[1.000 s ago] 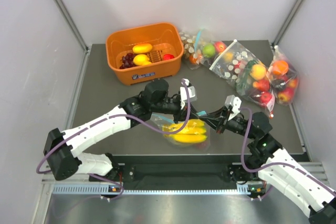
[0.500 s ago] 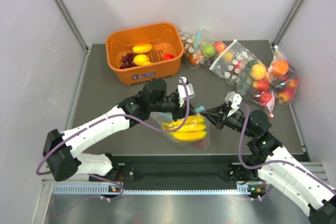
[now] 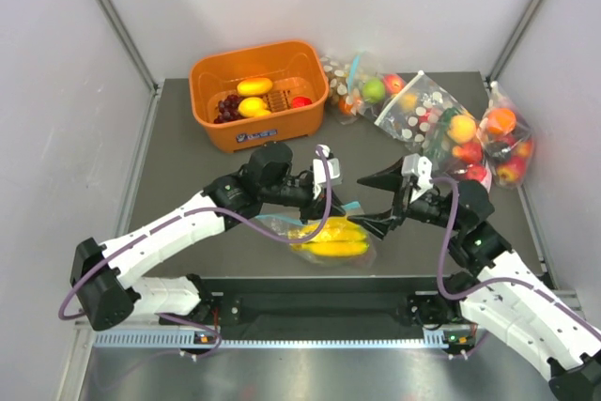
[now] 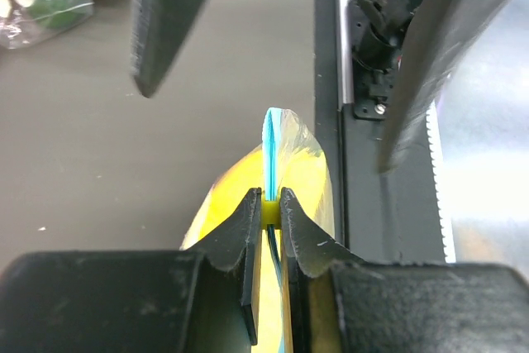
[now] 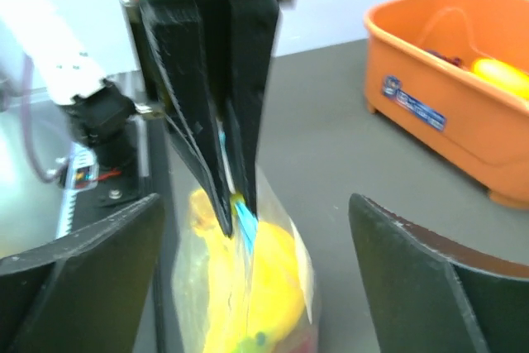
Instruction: Open the zip-top bag and remove the fake food
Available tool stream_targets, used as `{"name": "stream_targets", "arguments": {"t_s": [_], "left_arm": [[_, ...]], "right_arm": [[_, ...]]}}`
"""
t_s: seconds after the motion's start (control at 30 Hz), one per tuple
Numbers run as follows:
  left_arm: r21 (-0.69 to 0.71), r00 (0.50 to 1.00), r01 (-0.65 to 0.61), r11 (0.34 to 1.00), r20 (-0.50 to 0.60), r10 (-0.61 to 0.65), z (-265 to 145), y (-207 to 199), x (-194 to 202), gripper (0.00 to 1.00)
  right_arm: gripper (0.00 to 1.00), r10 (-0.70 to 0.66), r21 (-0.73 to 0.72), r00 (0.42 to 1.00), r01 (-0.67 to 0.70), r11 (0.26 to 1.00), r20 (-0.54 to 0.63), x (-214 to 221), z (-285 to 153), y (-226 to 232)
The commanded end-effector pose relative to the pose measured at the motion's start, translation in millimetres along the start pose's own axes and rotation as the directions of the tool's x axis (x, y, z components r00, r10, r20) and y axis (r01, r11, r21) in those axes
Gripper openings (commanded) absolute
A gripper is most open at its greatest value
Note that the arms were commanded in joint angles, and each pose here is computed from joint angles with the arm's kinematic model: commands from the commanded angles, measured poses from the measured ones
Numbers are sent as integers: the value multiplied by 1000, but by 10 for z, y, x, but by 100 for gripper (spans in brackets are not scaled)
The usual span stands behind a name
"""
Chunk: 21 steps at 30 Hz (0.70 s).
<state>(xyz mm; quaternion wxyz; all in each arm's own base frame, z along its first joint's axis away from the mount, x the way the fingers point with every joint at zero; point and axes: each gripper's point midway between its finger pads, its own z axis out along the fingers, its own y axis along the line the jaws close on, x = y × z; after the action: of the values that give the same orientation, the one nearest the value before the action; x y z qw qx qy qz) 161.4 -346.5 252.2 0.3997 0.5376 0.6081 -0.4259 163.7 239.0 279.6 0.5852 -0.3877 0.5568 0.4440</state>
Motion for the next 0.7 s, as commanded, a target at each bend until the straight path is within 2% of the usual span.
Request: {"name": "stream_targets", "arguments": {"t_s": [0.0, 0.03, 0.07, 0.33, 0.5, 0.67], "left_arm": [[63, 998, -49, 997, 28, 48, -92, -141, -122, 4], [64, 998, -50, 997, 30, 48, -97, -146, -130, 4], [64, 998, -52, 997, 30, 50, -101, -149, -131, 4], [34, 998, -59, 998, 31, 58, -128, -111, -159, 4], [34, 998, -61, 998, 36, 60, -119, -105, -180, 4], [31, 997, -61, 998, 37, 60, -124, -102, -190, 4]], "right_arm": [[94, -18, -119, 1000, 17, 993, -7, -222, 50, 156], [97, -11, -135, 1000, 9, 991, -16, -225, 65, 170], [96, -6, -149, 1000, 2, 989, -26, -219, 80, 175], [83, 45, -197, 995, -62, 978, -91, -55, 74, 246], [65, 52, -187, 993, -72, 980, -110, 44, 10, 277], [57, 66, -188, 990, -89, 978, -127, 99, 36, 253]]}}
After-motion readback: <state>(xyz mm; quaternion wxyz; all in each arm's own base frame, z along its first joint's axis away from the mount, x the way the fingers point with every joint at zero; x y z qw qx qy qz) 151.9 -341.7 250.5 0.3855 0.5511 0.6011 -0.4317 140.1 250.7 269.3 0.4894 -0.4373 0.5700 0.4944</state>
